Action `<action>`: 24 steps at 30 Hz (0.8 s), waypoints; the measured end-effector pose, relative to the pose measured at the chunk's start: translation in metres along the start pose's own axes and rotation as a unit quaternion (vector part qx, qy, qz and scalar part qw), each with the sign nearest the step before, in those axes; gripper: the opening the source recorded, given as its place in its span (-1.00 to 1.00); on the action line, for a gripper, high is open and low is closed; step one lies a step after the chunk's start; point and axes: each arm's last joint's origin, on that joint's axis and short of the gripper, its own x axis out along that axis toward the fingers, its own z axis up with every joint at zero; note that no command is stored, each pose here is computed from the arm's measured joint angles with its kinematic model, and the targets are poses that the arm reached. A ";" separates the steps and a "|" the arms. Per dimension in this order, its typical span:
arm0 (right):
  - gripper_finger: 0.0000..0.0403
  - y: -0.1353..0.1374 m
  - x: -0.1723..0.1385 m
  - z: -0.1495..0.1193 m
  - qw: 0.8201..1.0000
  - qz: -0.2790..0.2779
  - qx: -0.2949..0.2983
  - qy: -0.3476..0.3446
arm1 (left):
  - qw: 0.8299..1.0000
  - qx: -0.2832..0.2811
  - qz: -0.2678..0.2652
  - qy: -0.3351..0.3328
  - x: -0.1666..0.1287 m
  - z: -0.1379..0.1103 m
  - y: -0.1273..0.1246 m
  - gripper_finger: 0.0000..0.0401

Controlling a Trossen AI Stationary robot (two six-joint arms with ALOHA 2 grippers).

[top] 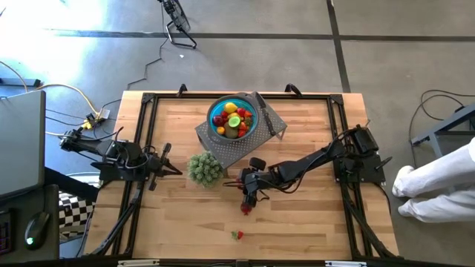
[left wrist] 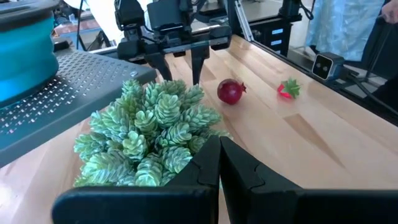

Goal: Pick & Place Fruit
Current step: Put the pear into the blue strainer bowl on the shelf

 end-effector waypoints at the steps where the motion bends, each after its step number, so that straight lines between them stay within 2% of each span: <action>1: -0.20 0.000 0.000 0.000 1.000 0.000 0.000 0.000 | 1.000 0.000 0.000 0.000 0.000 0.000 0.000 -0.99; 9: -0.20 0.002 0.024 -0.013 1.000 -0.001 -0.002 0.004 | 1.000 -0.001 -0.001 0.009 0.000 -0.002 0.000 -0.99; 24: -0.20 0.003 0.024 -0.010 1.000 0.003 0.002 -0.010 | 1.000 0.002 -0.001 0.022 0.000 -0.004 0.000 -0.99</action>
